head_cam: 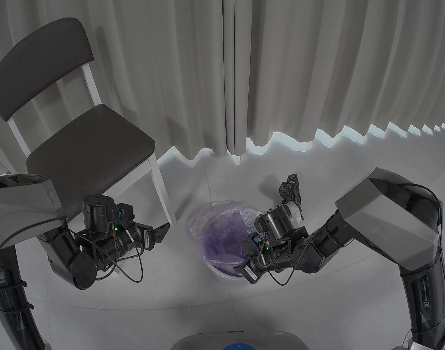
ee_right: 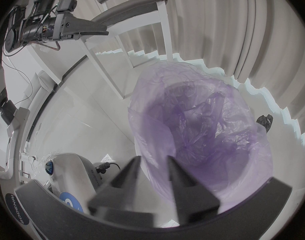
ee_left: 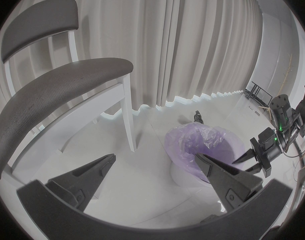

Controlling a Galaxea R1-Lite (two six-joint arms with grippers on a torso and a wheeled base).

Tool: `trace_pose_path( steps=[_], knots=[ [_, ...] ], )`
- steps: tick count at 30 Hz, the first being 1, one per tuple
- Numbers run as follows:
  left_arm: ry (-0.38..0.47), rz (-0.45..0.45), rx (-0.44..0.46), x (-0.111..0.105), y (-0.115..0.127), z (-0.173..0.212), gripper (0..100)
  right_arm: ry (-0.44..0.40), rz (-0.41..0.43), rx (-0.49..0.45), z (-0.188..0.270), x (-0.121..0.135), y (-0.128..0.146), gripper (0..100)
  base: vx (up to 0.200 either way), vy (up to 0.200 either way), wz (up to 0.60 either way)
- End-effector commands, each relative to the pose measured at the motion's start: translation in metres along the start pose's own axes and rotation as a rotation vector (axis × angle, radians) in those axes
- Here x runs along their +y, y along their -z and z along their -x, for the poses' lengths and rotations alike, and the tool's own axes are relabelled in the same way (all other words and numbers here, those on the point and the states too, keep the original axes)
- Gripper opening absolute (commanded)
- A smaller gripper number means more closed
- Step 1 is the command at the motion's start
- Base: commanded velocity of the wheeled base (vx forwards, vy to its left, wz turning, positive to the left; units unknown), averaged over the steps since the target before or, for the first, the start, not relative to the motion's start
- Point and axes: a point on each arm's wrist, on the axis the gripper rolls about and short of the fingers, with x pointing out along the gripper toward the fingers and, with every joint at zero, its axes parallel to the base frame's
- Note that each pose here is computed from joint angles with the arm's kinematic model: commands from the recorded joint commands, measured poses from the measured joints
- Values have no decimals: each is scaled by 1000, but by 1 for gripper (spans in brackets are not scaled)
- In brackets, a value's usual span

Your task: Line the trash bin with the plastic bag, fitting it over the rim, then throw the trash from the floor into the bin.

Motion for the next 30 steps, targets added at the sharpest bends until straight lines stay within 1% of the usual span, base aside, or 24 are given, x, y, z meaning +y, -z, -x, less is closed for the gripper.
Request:
trace_pose_path(
  steps=[1,7,11,17,20,22,27,30],
  knots=[
    [-1,0,-5,0,-1,0,100,-10,1,4,1,2,2,0,0,0,0],
    [2,-2,-8,-1,-2,1,100,-26,20,-19,16,12,-7,0,0,0,0],
    [6,-4,-10,-3,-3,2,100,-43,43,-46,31,26,-16,0,0,0,0],
    [9,-5,-5,-4,-1,2,100,-65,66,-52,43,42,-18,0,0,0,0],
    [9,-6,-5,-4,-1,2,100,-66,68,-51,43,42,-18,0,0,0,0],
    [9,-5,-5,-4,-1,2,100,-75,75,-48,43,48,-18,0,0,0,0],
    [7,-4,-14,-3,1,3,100,-76,85,-73,51,52,-25,0,0,0,0],
    [7,-4,-14,-3,1,3,100,-81,87,-68,51,54,-24,0,0,0,0]
  ],
)
